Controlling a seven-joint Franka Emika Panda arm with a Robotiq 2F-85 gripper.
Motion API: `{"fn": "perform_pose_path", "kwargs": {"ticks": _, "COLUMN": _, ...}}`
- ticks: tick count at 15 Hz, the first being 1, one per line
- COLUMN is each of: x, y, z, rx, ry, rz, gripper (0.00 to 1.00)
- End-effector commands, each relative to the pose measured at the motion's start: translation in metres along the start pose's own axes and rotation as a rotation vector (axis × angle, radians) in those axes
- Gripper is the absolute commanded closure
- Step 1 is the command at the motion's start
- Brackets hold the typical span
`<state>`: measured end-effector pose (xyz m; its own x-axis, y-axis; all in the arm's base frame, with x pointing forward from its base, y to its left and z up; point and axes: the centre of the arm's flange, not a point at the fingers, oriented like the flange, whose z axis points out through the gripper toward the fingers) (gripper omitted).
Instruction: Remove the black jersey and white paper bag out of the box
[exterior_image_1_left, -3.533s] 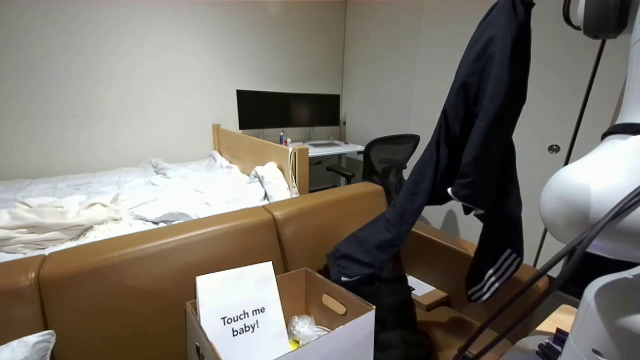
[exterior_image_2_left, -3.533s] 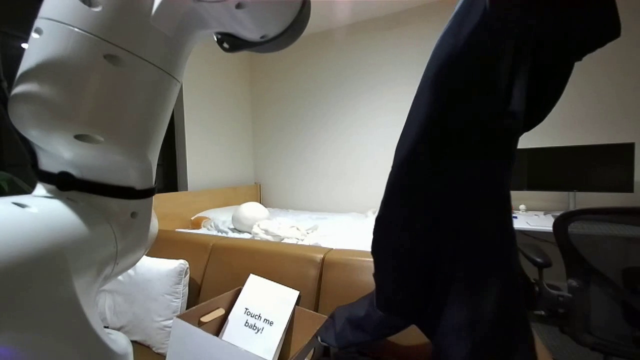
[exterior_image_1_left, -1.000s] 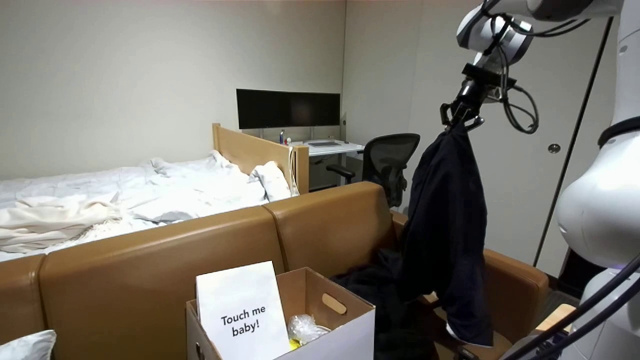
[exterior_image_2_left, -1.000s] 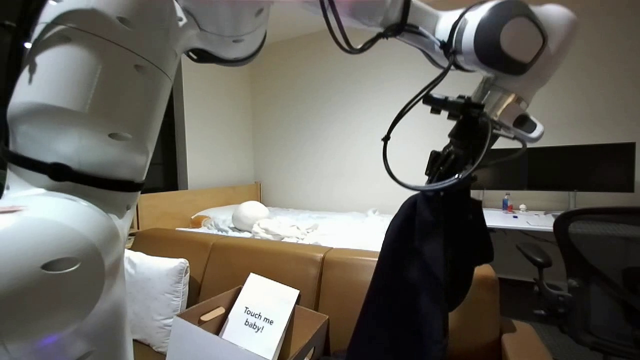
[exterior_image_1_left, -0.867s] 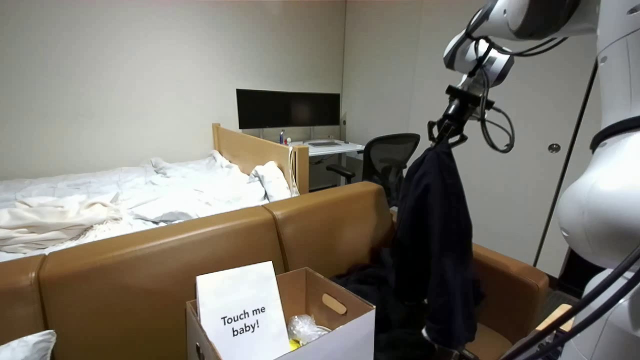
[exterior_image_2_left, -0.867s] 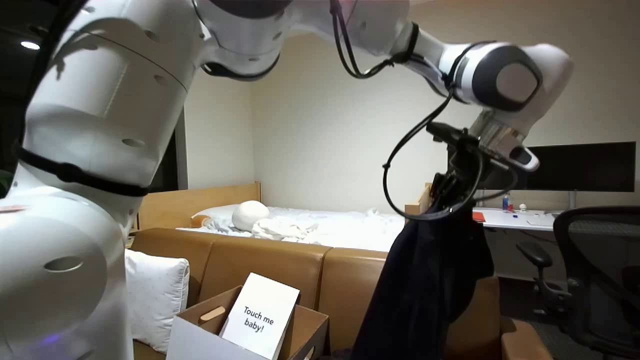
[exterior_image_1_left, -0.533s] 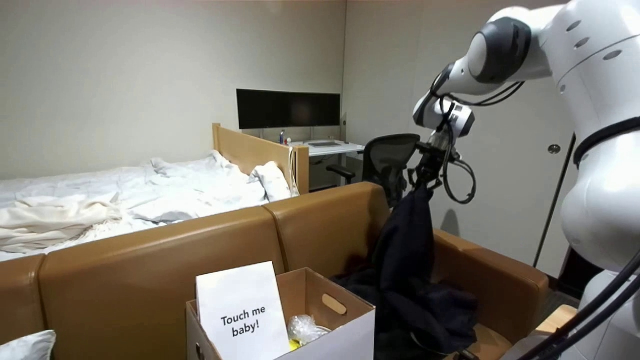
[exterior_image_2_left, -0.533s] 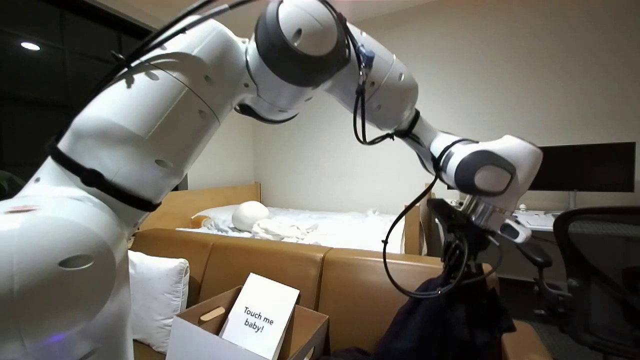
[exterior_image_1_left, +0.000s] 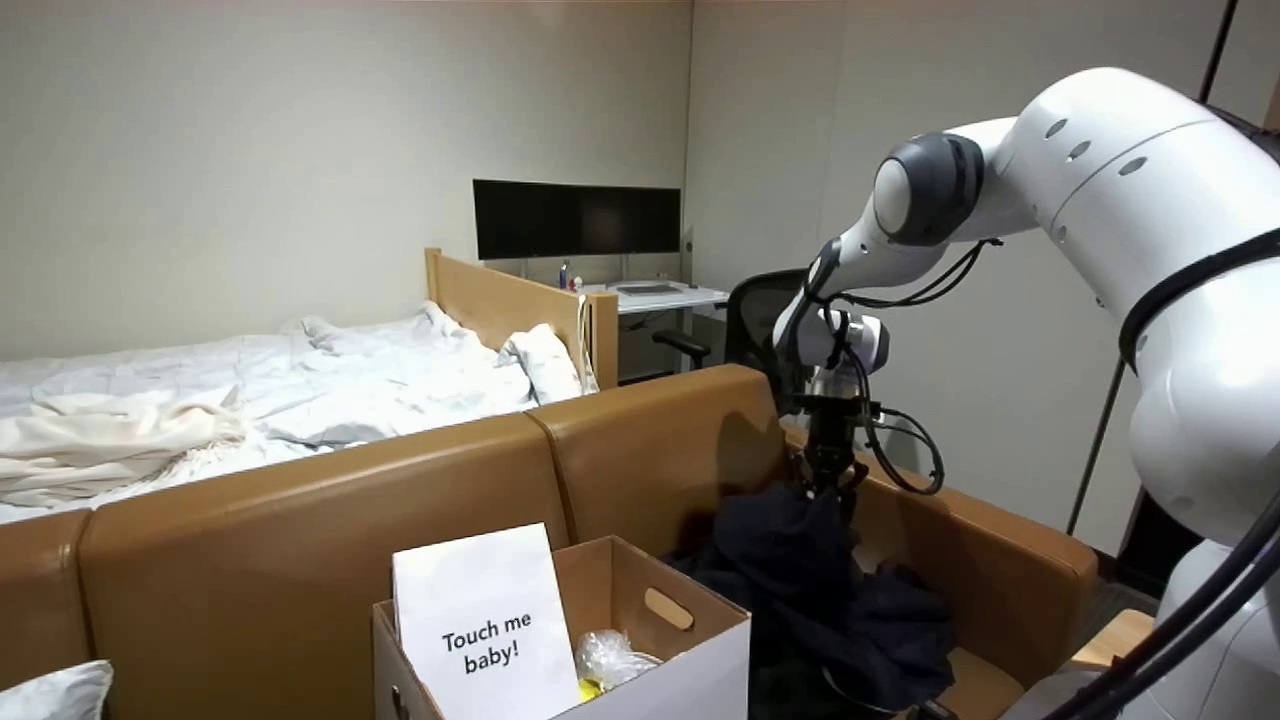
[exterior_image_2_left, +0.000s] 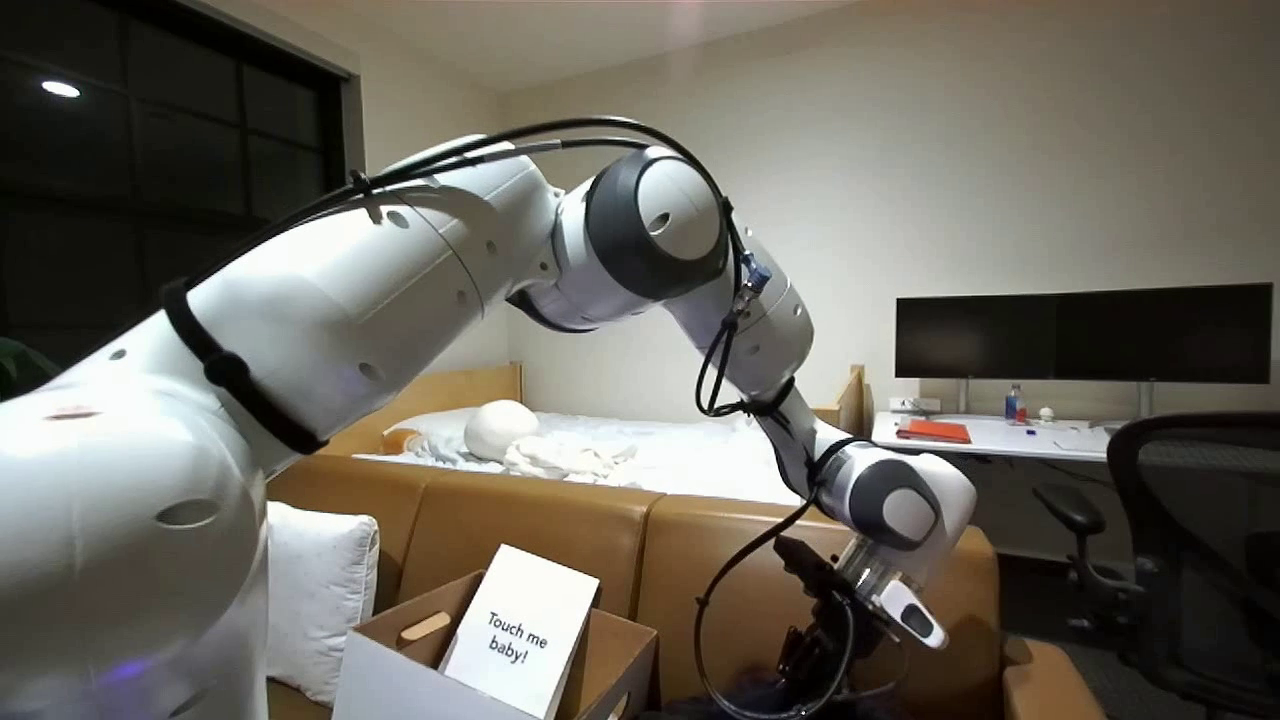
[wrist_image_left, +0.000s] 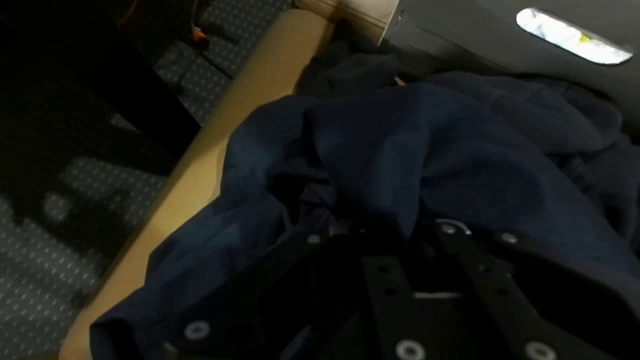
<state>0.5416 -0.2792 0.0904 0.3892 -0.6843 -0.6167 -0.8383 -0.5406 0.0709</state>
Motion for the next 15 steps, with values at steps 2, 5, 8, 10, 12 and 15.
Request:
{"fn": "perform_pose_path", "kwargs": {"ticks": 2, "x": -0.019, "y": -0.001, "z": -0.036, "rx": 0.025, "ry": 0.029, "rz": 0.026, "gripper": 0.44}}
{"fn": "perform_pose_path", "kwargs": {"ticks": 5, "x": -0.039, "y": 0.001, "z": -0.078, "rx": 0.136, "ry": 0.091, "rz": -0.014, "gripper": 0.26}}
{"fn": "perform_pose_path", "kwargs": {"ticks": 8, "x": -0.073, "y": 0.009, "z": -0.119, "rx": 0.173, "ry": 0.108, "rz": -0.024, "gripper": 0.07}}
{"fn": "perform_pose_path", "kwargs": {"ticks": 10, "x": -0.092, "y": 0.016, "z": -0.136, "rx": 0.163, "ry": 0.043, "rz": -0.036, "gripper": 0.00}}
{"fn": "perform_pose_path", "kwargs": {"ticks": 12, "x": -0.117, "y": 0.035, "z": -0.159, "rx": 0.159, "ry": -0.021, "rz": -0.068, "gripper": 0.00}}
{"fn": "perform_pose_path", "kwargs": {"ticks": 15, "x": -0.164, "y": 0.074, "z": -0.197, "rx": 0.145, "ry": -0.029, "rz": -0.129, "gripper": 0.00}}
